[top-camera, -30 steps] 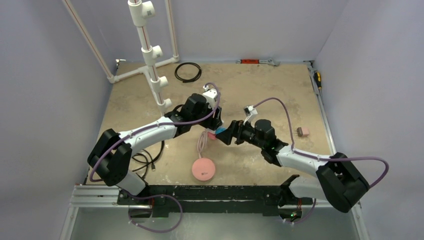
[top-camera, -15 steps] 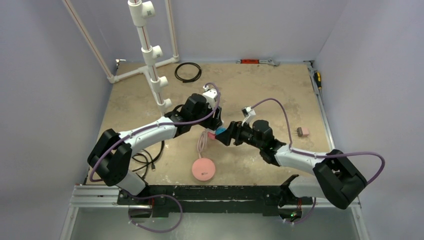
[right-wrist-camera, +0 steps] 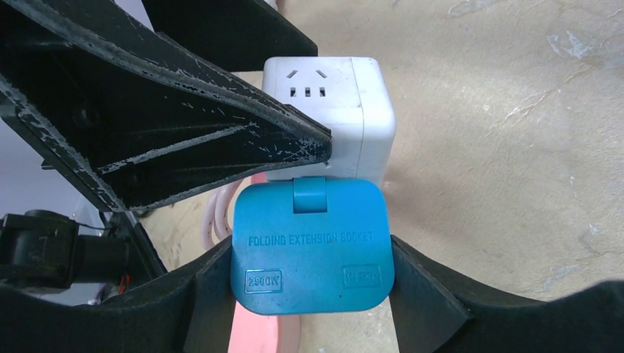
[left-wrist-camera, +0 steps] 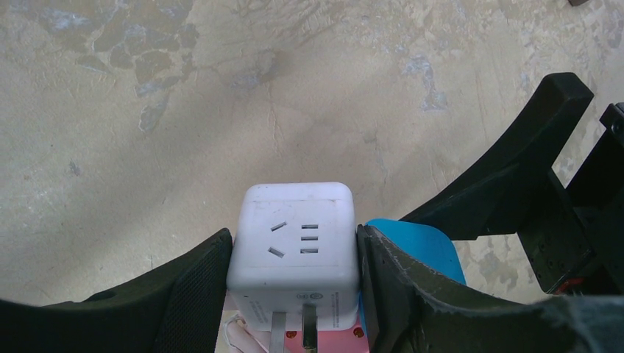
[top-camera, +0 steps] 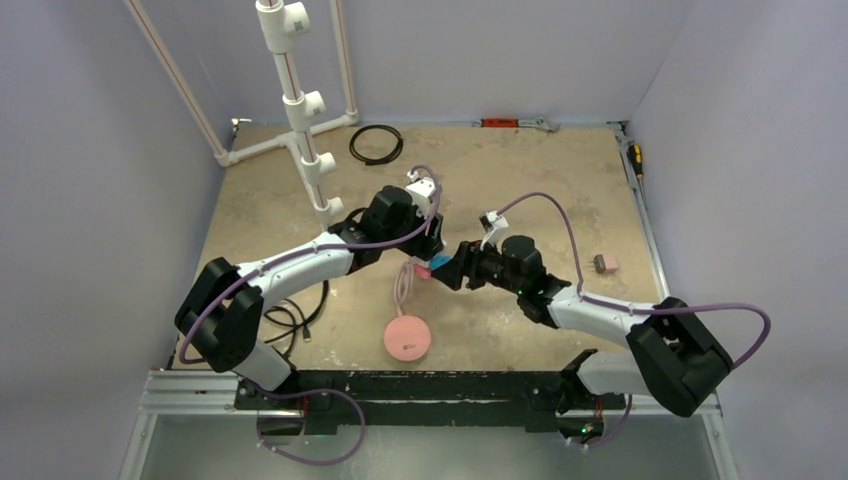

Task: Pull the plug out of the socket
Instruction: Remove the plug from the socket.

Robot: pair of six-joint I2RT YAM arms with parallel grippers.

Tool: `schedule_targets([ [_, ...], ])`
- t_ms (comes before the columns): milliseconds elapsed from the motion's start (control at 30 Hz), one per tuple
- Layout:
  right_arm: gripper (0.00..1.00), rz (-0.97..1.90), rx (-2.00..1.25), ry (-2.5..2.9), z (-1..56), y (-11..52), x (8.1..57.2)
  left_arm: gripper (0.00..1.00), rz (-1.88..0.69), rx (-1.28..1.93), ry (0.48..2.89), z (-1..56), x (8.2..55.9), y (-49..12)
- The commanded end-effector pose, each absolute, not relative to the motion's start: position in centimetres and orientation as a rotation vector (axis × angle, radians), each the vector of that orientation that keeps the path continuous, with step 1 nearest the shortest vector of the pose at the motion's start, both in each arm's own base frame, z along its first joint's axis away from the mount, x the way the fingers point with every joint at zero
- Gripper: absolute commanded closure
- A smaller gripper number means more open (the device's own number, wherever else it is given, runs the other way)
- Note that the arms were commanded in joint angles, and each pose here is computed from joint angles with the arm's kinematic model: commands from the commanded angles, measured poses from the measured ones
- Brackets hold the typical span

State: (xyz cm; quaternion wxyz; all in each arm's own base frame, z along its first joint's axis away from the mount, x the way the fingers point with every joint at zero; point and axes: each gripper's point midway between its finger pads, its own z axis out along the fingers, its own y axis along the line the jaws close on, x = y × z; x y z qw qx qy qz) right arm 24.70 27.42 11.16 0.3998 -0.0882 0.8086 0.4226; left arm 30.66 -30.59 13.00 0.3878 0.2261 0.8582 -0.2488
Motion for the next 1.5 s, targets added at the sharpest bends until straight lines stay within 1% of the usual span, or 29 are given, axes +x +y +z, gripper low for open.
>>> schedule_targets([
  [0, 0.62, 1.057, -0.310, 1.988, 13.7, 28.5, 25.8, 1.00, -0.722, 0.640, 2.038, 17.6, 31.6, -32.7],
  [233, 0.69, 1.008, -0.428, 2.058, 13.6, 29.0, 26.2, 1.00, -0.774, 0.734, 2.050, 17.0, 30.5, -33.9],
  [467, 0.76, 0.995, -0.400, 2.047, 14.3, 28.7, 27.2, 1.00, -0.753, 0.744, 2.056, 16.7, 30.6, -33.7],
  [633, 0.84, 0.987, -0.344, 2.041, 14.0, 28.0, 27.0, 1.00, -0.670, 0.666, 2.077, 16.5, 31.6, -32.6],
  [867, 1.00, 1.059, -0.323, 2.087, 11.3, 27.8, 25.0, 1.00, -0.572, 0.569, 2.095, 16.4, 32.9, -31.0],
  [1000, 1.00, 1.065, -0.297, 2.107, 10.4, 27.6, 24.2, 1.00, -0.527, 0.512, 2.114, 16.1, 33.7, -30.0],
  [1200, 1.00, 1.071, -0.290, 2.087, 11.0, 27.7, 23.6, 1.00, -0.513, 0.479, 2.127, 15.9, 34.2, -29.4],
  [1467, 1.00, 1.057, -0.374, 2.074, 13.8, 28.3, 24.0, 1.00, -0.586, 0.647, 2.070, 16.3, 32.9, -31.1],
])
